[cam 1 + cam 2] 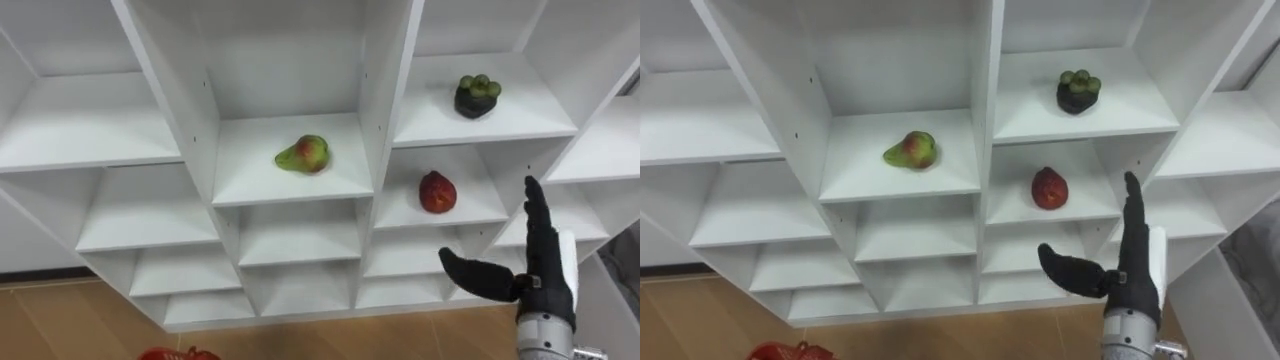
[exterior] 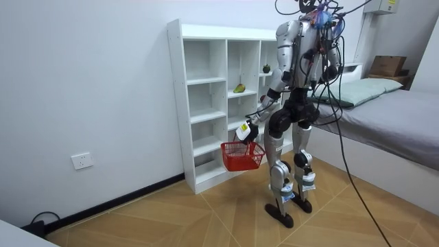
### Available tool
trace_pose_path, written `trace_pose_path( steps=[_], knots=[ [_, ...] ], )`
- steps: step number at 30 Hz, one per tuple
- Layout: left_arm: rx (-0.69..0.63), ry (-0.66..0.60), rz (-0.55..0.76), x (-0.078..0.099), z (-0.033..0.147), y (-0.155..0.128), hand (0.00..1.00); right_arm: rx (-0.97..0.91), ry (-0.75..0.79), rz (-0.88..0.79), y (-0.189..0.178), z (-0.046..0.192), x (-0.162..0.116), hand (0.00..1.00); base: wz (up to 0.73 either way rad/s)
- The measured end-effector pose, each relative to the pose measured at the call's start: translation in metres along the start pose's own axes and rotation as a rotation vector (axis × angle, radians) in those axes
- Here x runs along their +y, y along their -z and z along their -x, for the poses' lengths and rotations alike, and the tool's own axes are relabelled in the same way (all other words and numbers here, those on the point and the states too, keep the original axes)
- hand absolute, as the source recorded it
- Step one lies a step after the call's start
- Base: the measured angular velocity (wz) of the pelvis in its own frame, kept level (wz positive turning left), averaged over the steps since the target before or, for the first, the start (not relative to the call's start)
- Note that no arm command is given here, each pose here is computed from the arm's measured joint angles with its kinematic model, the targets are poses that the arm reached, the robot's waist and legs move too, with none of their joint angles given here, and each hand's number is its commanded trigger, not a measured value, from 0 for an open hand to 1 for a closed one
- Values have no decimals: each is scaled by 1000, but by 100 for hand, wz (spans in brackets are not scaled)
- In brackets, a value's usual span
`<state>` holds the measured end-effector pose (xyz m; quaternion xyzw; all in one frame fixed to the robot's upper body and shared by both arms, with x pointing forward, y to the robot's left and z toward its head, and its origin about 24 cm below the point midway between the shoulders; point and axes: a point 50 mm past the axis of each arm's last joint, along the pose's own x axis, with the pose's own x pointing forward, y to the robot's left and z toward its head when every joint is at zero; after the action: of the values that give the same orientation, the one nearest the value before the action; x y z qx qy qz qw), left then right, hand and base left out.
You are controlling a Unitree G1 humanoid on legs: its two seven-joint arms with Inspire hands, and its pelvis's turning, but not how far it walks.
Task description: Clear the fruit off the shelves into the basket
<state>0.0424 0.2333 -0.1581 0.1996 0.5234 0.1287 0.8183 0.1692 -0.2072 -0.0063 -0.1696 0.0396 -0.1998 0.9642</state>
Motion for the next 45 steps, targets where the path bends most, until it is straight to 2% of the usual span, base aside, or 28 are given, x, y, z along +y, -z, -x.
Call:
trace_pose_path(
  steps=[11,16,24,31,35,37,45],
  knots=[
    [27,42,-51,-2,0,5,100,-167,25,-11,-34,-11,4,0,0],
    [22,59,-51,-2,-1,2,100,-232,16,40,-42,-19,4,0,2],
    [29,94,-54,-1,-4,-1,100,-339,51,-20,-72,-46,3,0,9],
    [40,100,-57,3,-5,0,100,-341,22,-45,-76,-53,0,0,8],
    [32,99,-54,5,-5,-1,100,-325,26,-13,-71,-65,-5,0,1],
    [32,101,-54,5,-5,-3,100,-301,31,-14,-69,-73,-7,0,0],
    [14,93,-58,8,-6,-7,100,-221,25,-41,-59,-81,-11,0,4]
  ],
)
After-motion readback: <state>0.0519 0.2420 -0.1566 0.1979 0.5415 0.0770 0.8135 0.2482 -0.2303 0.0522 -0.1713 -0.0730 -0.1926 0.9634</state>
